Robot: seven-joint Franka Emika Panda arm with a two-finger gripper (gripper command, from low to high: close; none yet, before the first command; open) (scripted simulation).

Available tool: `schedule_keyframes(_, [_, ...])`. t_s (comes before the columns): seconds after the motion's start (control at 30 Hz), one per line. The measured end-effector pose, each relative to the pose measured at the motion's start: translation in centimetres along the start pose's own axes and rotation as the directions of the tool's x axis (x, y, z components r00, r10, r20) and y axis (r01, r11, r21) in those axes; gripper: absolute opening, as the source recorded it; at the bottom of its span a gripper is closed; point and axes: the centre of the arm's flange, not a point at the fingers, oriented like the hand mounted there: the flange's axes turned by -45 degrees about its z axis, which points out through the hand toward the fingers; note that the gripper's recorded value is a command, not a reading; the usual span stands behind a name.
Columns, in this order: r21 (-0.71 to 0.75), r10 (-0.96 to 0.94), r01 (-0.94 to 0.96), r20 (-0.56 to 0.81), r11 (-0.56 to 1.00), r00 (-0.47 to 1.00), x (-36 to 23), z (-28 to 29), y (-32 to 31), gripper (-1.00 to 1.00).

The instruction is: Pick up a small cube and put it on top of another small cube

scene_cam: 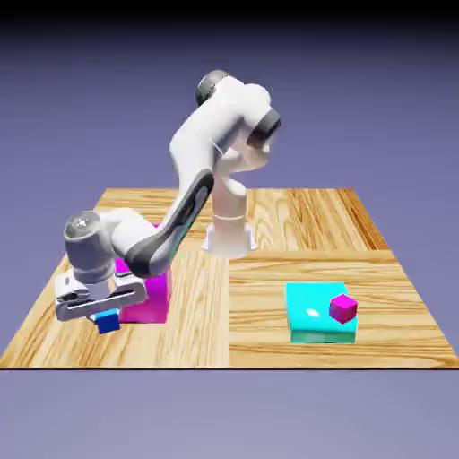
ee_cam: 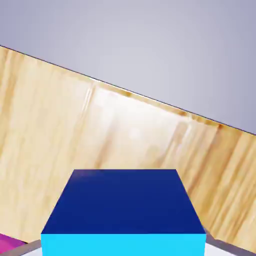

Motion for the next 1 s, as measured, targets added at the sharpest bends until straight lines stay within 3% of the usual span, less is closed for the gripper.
schedule_keyframes(0.4, [0.149,0.295,-0.294,0.014,0.944,0.955,-5.8,-8.8,-4.3,-1.00])
schedule_keyframes(0.8, [0.046,0.592,-0.592,0.004,0.805,0.806,-15.4,-19.5,-9.4,-1.00])
schedule_keyframes(0.87, [0.039,0.604,-0.604,0.000,0.796,0.797,-15.8,-19.9,-9.7,-1.00])
schedule_keyframes(1.0, [0.039,0.604,-0.604,0.000,0.796,0.797,-15.3,-13.4,-9.6,-1.00])
